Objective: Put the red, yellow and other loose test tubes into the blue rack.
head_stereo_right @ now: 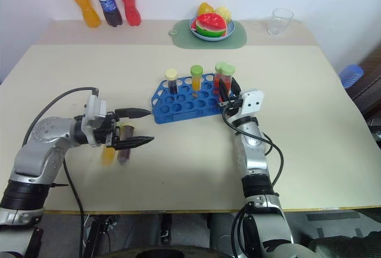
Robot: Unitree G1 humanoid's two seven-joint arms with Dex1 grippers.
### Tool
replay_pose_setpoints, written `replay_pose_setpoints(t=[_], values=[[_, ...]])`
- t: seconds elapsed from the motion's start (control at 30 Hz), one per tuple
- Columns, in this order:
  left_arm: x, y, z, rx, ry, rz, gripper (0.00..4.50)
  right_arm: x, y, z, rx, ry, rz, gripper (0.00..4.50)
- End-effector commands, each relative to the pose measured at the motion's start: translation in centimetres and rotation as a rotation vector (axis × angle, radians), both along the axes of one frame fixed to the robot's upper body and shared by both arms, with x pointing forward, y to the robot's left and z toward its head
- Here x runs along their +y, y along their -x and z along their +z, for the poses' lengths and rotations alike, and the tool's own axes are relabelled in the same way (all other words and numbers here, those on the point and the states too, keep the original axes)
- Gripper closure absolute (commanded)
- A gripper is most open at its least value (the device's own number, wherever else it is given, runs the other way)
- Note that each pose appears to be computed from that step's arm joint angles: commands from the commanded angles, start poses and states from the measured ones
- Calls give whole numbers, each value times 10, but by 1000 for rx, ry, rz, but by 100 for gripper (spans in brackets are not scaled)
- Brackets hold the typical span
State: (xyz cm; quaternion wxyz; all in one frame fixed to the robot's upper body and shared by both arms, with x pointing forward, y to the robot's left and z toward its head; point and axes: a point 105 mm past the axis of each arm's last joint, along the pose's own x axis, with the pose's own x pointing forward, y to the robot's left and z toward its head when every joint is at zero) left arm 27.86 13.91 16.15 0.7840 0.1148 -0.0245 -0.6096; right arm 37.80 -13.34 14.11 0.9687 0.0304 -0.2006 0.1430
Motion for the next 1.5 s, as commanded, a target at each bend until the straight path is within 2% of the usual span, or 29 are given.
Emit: replay_pose_setpoints(t=[0.03,0.2,0.3,0.43,0.6,0.77,0.9,1.0,1.2,1.33,1.5], values=[[1,-1,11,-36,34,11,66,-4,5,-5,-2,-7,-4,268],[3,-4,14,0,90,79,66,0,15,-3,-30,104,16,15],[5,-9,23,14,163,208,66,-1,28,-3,-29,222,58,15],[12,-12,30,28,181,388,66,-11,48,0,1,328,112,15],[24,-15,43,168,184,528,66,-31,83,6,87,462,213,15],[47,-18,25,401,-40,768,66,-31,107,14,147,503,336,15],[63,-20,21,583,-124,871,66,-18,125,20,200,493,506,15],[76,-28,18,641,-151,961,66,-11,126,27,196,488,561,15],[91,-28,15,757,-257,1018,66,4,133,32,202,490,694,15],[92,-23,10,848,-306,1019,66,10,147,30,207,544,812,15],[94,-19,2,921,-333,1043,66,10,154,27,196,608,855,15]])
